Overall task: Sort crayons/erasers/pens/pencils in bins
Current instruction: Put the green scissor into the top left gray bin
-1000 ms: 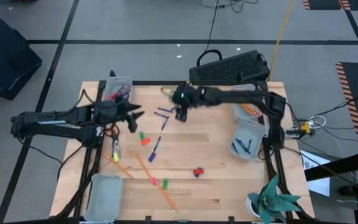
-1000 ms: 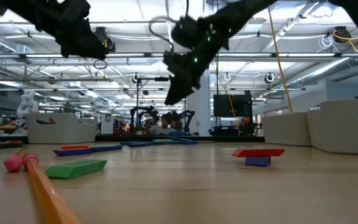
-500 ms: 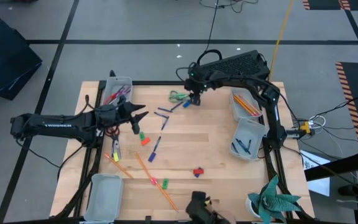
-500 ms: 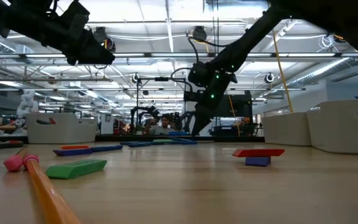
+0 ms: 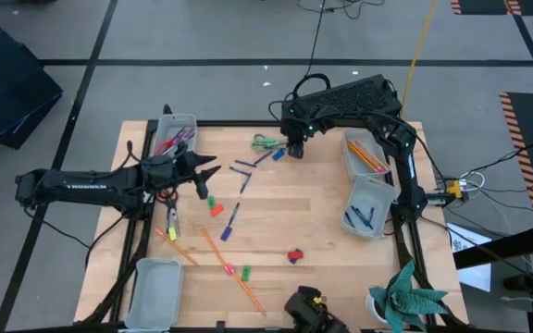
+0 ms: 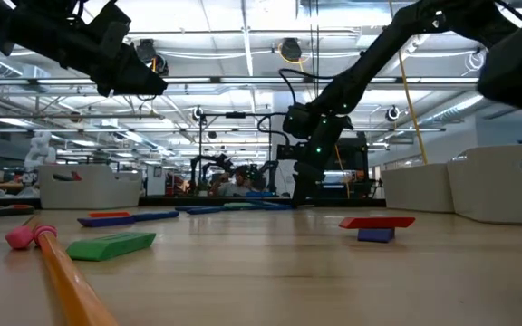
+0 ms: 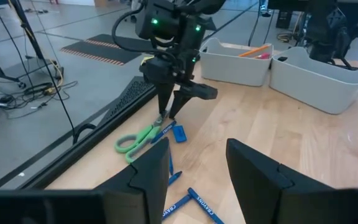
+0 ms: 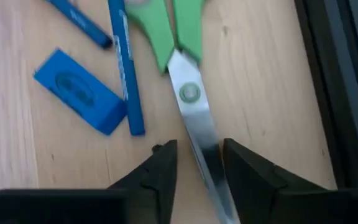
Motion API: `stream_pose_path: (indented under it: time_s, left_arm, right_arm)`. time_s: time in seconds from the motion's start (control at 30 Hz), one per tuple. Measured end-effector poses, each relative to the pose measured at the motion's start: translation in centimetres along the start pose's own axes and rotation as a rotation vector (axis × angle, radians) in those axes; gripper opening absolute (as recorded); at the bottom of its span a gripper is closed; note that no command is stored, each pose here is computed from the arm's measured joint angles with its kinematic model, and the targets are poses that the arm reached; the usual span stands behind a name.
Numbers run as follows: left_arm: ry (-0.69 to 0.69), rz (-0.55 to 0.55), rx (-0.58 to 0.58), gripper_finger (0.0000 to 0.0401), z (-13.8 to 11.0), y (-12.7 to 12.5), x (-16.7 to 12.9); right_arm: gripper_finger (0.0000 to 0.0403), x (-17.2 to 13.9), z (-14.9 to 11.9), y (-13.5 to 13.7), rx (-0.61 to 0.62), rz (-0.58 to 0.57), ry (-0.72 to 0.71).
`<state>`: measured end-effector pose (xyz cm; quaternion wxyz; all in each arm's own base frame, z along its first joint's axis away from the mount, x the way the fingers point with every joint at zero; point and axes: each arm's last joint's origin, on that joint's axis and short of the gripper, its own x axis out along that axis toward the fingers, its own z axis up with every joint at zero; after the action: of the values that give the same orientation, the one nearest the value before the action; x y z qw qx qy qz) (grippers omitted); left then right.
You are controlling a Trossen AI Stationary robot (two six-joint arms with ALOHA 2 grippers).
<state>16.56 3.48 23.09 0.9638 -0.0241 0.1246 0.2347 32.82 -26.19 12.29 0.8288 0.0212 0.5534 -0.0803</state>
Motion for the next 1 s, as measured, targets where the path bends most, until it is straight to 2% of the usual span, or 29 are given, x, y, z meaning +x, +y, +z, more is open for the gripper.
stream_pose_path:
  time_s: [0.1,0.27,0.4,0.6,0.67,0.83,0.93,1.0]
  left_arm:
    - [0.000,0.000,0.000,0.0164,0.0,0.0,0.0]
    - [0.000,0.000,-0.001,0.0163,0.0,0.0,0.0]
    - [0.000,0.000,-0.021,0.0163,0.0,0.0,0.0]
    - [0.009,-0.039,-0.036,0.0164,-0.1,-0.2,0.0]
    - [0.016,-0.069,-0.031,0.0163,-0.1,-0.2,0.0]
    - [0.021,-0.080,-0.026,0.0164,-0.1,-0.3,0.0]
    - [0.027,-0.083,-0.023,0.0163,-0.2,-0.3,0.0]
    - [0.040,-0.089,-0.009,0.0163,-0.3,-0.4,-0.1]
  right_arm:
    - [0.0080,-0.1,-0.1,0.9,-0.027,-0.046,0.089]
    - [0.0022,-0.2,-0.3,2.2,-0.070,-0.048,0.182]
    - [0.0022,-1.1,-0.3,3.7,-0.071,-0.029,0.255]
    - [0.0053,-3.6,-1.3,7.0,-0.009,0.034,0.476]
    - [0.0063,-4.4,-1.3,7.7,0.032,0.031,0.507]
    - [0.0108,-5.8,-0.1,8.2,0.074,-0.016,0.401]
    - [0.0142,-6.4,1.2,8.1,0.075,-0.060,0.261]
    - [0.0158,-6.2,2.5,7.5,0.131,-0.108,0.120]
